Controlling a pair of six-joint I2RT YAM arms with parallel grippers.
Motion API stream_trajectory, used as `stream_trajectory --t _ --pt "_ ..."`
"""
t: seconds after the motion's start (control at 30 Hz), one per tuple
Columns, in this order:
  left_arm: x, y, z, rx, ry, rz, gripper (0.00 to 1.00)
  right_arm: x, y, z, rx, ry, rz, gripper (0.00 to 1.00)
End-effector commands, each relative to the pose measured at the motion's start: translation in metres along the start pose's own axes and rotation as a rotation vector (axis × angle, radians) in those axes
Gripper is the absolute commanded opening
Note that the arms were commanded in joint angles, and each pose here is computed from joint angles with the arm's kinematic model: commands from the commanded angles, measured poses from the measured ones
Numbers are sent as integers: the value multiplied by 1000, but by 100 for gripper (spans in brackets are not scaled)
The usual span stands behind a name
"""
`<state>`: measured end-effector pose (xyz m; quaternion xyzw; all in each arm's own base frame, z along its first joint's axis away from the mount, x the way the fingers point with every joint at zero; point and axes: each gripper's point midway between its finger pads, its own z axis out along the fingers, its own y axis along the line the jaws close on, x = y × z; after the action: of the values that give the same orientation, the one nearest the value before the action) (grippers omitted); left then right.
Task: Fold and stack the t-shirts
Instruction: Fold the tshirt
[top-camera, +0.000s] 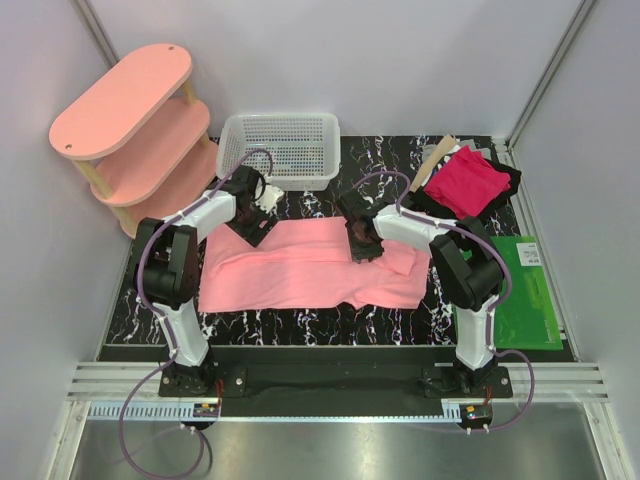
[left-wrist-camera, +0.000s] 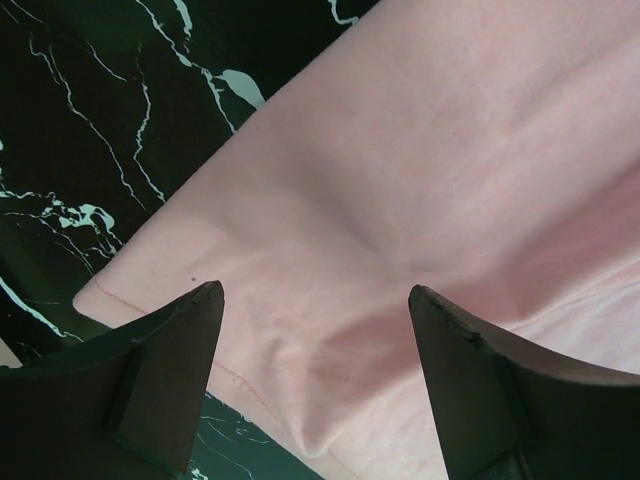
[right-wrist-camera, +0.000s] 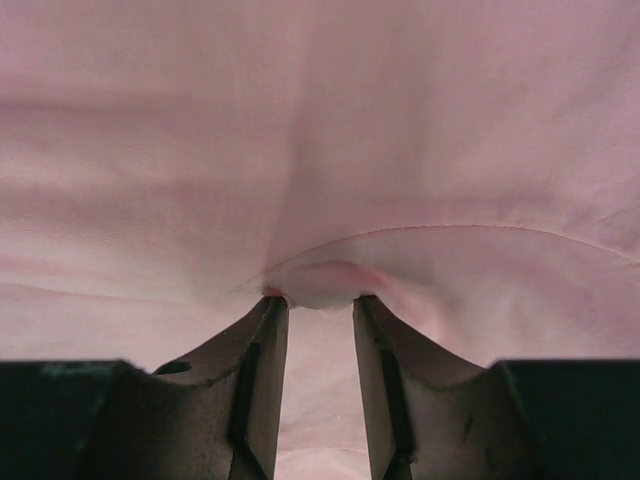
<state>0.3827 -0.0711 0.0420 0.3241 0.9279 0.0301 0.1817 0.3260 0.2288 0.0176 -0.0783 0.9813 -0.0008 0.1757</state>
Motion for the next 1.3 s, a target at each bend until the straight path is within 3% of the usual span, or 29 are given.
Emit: stream_trajectory --t 0.0,0.27,0.6,1.27 --pt "-5 3 -8 -5 -41 -7 80 -10 -1 -6 -23 -36 28 39" --pt "-1 0 -8 1 -36 -8 79 -8 1 -2 -35 -27 32 36" --pt "8 -3 -6 0 -35 -14 79 -12 1 -8 -46 -36 46 14" --pt "35 -3 0 11 -43 -25 79 -10 -7 -28 -31 -13 9 18"
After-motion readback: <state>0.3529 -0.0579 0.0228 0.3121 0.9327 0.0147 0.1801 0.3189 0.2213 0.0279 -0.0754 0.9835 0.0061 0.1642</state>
